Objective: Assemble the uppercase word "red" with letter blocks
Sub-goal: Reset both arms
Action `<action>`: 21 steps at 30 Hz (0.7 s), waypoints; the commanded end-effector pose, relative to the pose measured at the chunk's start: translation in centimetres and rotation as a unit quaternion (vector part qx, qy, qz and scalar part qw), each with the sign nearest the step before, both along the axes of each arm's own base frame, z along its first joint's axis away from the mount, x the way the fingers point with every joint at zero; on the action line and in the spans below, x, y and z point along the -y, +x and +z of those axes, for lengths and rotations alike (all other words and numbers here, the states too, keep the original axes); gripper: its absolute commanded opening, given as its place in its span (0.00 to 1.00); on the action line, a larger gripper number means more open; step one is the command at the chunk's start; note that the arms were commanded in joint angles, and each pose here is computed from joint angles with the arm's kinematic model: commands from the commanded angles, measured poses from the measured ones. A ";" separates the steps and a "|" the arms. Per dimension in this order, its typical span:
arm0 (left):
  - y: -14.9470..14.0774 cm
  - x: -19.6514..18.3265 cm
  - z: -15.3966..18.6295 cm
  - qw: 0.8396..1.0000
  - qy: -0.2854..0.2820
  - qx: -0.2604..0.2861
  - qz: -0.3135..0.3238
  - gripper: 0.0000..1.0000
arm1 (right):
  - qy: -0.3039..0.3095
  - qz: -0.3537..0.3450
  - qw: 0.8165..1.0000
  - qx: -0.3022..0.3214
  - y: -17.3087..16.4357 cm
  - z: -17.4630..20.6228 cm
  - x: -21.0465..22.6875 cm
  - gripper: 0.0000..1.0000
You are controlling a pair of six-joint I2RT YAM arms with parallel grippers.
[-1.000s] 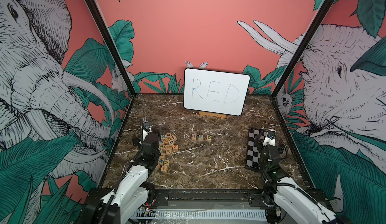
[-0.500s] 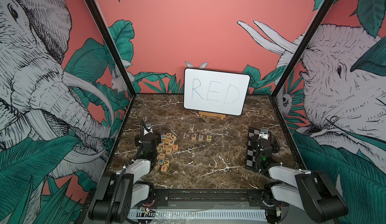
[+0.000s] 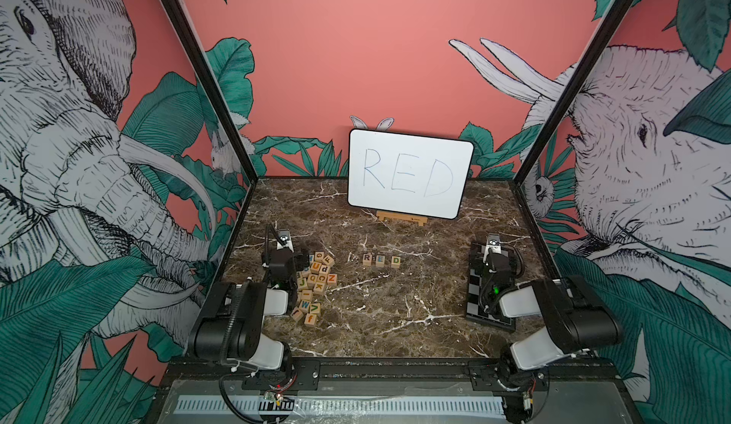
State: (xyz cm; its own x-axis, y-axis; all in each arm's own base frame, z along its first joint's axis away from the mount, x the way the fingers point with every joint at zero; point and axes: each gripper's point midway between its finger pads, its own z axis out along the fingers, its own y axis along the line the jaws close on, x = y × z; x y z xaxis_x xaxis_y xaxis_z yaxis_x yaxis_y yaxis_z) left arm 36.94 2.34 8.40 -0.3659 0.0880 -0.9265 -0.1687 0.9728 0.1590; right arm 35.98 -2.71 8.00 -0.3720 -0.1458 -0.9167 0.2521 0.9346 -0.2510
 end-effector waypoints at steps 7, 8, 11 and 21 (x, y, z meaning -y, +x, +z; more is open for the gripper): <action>2.5 0.7 1.6 0.999 0.003 0.023 -0.022 0.99 | 0.032 0.000 0.999 0.005 2.6 1.6 0.4 0.99; 2.4 0.6 1.4 1.000 0.002 0.012 -0.020 0.99 | 0.032 -0.003 0.999 0.004 2.6 1.5 0.5 0.99; 2.6 0.7 1.6 0.999 0.007 0.026 -0.020 0.99 | 0.043 -0.007 0.999 0.002 2.7 1.5 0.9 0.99; 2.6 0.7 1.5 1.000 0.006 0.016 -0.019 0.99 | 0.042 -0.008 0.999 0.005 2.6 1.6 0.9 0.99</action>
